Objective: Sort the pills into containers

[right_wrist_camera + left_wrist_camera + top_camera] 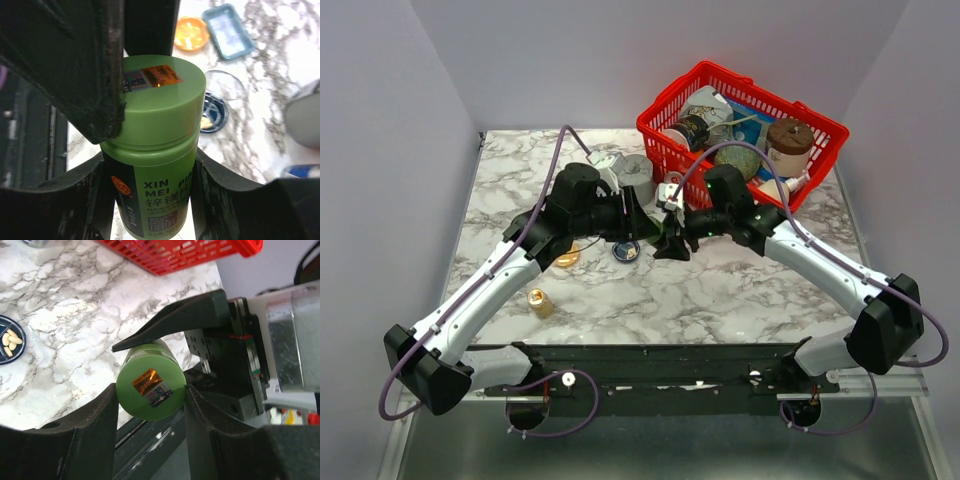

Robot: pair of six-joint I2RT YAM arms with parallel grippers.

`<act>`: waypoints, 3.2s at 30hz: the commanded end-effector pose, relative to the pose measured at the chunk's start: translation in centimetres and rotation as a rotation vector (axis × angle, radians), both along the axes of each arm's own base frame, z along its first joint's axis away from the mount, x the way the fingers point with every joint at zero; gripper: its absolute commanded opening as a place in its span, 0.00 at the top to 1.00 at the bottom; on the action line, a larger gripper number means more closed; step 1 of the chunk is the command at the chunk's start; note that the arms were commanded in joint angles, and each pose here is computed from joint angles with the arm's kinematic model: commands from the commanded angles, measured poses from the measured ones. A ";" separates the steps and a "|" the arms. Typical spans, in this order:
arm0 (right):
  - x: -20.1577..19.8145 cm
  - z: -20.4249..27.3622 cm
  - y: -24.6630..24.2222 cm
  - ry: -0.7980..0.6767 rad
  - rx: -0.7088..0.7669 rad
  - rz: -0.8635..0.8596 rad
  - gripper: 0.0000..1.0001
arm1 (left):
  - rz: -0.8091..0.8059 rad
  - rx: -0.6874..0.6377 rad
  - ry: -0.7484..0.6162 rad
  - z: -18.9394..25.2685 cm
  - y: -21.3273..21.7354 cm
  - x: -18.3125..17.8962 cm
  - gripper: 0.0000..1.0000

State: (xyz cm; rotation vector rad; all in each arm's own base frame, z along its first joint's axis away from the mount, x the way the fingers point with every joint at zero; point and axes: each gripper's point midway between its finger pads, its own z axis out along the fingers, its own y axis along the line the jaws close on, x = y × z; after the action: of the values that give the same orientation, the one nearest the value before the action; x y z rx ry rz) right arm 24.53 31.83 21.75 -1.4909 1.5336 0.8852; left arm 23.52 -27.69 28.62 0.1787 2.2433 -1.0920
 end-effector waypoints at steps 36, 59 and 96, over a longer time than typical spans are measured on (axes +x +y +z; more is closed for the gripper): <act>-2.1 1.6 0.8 0.008 0.061 0.109 0.85 | 0.177 -0.256 -0.013 2.9 4.6 -1.6 0.01; -1.3 0.9 0.7 -0.023 0.027 0.078 0.85 | 0.148 -0.041 0.019 1.0 0.8 0.6 0.24; -7.3 1.5 1.7 0.226 0.128 0.379 0.85 | -0.860 0.083 -0.633 -0.1 -0.9 -6.5 0.54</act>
State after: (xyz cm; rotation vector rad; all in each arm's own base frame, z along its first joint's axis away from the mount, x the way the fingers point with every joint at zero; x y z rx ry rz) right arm 19.70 32.14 20.38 -1.6276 1.5089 1.1767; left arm 19.75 -27.79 27.43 0.9817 1.9797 -1.0515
